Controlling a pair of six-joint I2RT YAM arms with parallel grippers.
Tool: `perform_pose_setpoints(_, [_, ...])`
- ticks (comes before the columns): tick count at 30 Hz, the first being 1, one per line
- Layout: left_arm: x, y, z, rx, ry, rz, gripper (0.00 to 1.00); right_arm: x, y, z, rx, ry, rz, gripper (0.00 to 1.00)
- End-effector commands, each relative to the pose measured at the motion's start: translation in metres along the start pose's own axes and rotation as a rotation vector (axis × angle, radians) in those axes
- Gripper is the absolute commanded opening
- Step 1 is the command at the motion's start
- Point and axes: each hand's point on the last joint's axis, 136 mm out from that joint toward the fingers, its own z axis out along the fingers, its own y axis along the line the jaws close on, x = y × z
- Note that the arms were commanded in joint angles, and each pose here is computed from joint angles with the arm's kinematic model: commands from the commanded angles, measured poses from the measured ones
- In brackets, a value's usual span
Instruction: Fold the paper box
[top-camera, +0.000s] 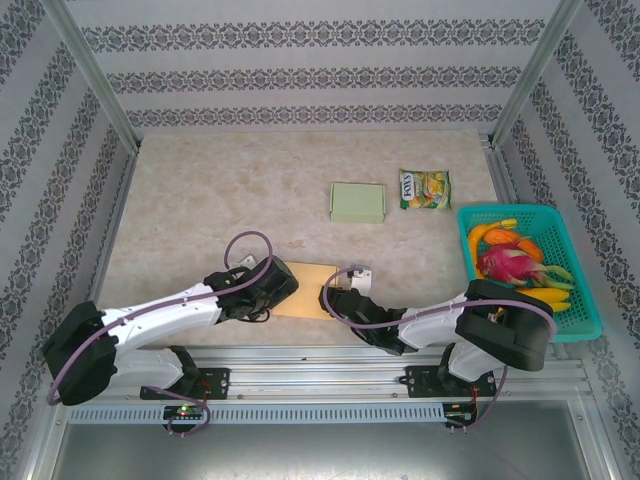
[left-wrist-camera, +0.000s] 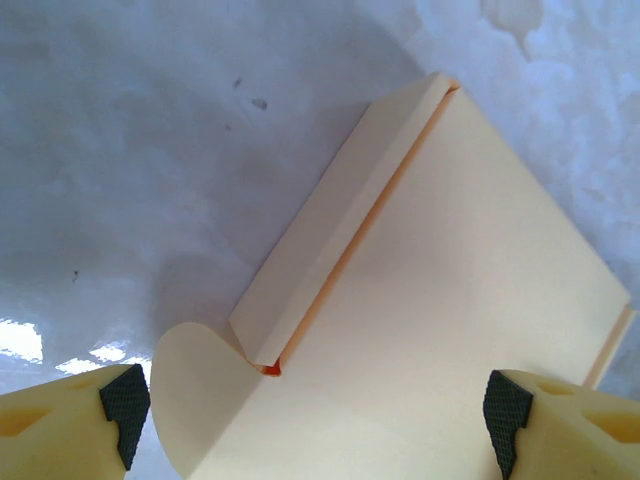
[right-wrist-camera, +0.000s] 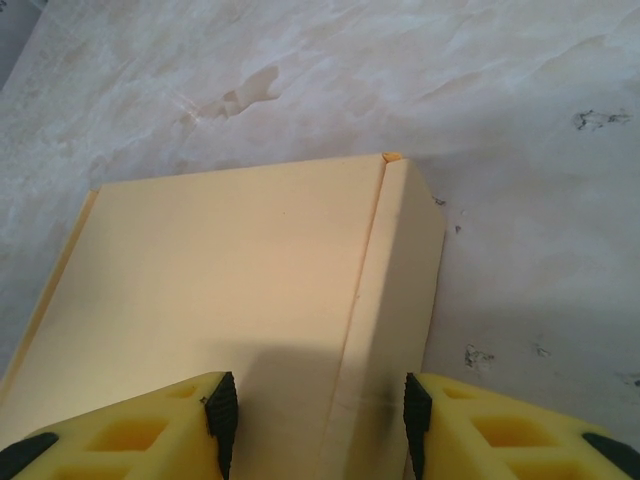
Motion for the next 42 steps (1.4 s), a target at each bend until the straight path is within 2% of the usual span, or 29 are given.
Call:
perform_pose_setpoints(1, [-0.006, 0.003, -0.004, -0.003, -0.041, 0.019, 0.89, 0.022, -0.023, -0.001, 0.07, 0.064, -0.046, 0.49])
perform_pose_setpoints(6, [-0.004, 0.002, 0.003, -0.02, -0.036, 0.032, 0.89, 0.023, -0.02, 0.002, 0.061, 0.071, -0.046, 0.48])
perform_pose_setpoints(18, [0.017, -0.004, 0.025, -0.016, 0.057, 0.003, 0.88, 0.032, -0.02, 0.008, 0.052, 0.088, -0.027, 0.48])
perform_pose_setpoints(26, [0.036, -0.028, 0.018, 0.055, 0.121, 0.012, 0.87, 0.036, -0.019, 0.012, 0.051, 0.093, -0.018, 0.47])
perform_pose_setpoints(35, [0.037, -0.02, 0.022, 0.041, 0.118, -0.005, 0.86, 0.041, -0.02, 0.014, 0.049, 0.1, -0.013, 0.47])
perform_pose_setpoints(42, [0.036, -0.031, 0.014, 0.071, 0.123, -0.025, 0.86, 0.038, -0.015, 0.012, 0.041, 0.08, -0.016, 0.45])
